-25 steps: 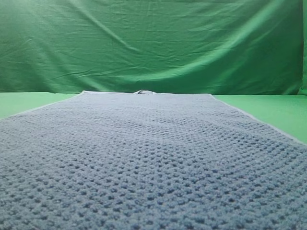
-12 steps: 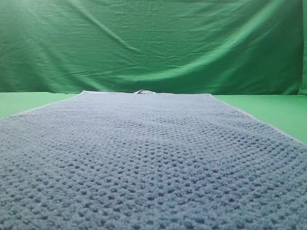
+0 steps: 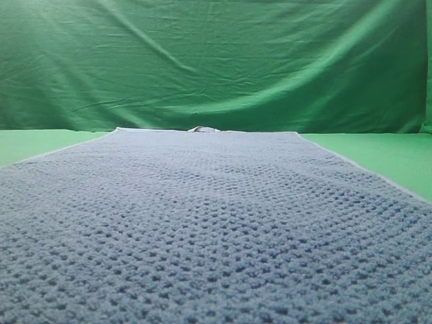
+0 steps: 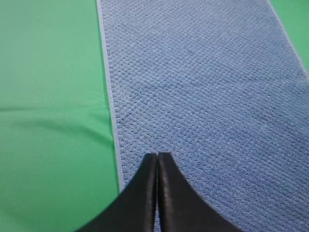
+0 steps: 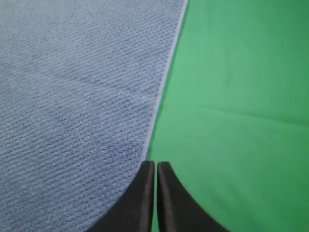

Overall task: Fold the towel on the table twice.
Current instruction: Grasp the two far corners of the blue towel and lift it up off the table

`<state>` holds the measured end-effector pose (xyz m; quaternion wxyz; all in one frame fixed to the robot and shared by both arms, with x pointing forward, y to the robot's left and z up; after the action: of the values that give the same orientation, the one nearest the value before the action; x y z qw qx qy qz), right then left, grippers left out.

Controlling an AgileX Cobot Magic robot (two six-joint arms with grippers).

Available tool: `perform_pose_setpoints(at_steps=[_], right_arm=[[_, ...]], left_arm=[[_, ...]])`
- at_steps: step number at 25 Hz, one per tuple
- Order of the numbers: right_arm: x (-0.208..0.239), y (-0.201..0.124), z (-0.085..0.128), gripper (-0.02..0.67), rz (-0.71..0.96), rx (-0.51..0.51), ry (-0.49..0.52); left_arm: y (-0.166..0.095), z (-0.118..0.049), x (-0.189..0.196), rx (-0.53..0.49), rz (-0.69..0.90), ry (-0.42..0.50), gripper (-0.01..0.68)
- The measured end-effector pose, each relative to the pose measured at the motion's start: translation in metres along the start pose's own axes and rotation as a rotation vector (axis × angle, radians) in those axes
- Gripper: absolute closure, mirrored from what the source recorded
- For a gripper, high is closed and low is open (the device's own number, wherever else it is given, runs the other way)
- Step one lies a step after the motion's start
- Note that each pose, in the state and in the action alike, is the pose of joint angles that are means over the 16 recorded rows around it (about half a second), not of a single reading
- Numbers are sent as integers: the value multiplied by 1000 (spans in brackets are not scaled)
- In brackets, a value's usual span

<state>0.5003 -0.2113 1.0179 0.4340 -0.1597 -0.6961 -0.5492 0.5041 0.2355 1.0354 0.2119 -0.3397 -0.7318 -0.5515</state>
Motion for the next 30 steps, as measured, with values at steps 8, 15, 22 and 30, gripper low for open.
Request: perform_pose_setpoints(at_steps=[8, 15, 22, 30], right_arm=[[-62, 4, 3, 649, 183, -34, 43], [-118, 21, 2, 649, 289, -54, 66], [-170, 37, 0, 622, 356, -30, 88], [-203, 44, -1, 357, 386, 29, 107]], left_arm=[[8, 13, -74, -1, 179, 44, 673], [11, 23, -129, -20, 276, 68, 673], [11, 34, -170, -37, 325, 90, 673], [10, 44, -197, -46, 336, 109, 518]])
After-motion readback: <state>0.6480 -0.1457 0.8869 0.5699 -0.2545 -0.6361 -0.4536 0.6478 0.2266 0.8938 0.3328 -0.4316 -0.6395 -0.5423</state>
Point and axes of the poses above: a point on each arm's last joint axis where the gripper is mounted, x pointing back along that axis away from the gripper, z along the wrist's bending axis when the last joint is at zero, y = z × x, the point moved 10 cm from there along -x, pointing out along that axis toward the gripper, and after that the axes turned 8 degrees about x, right-handed, at the moved point
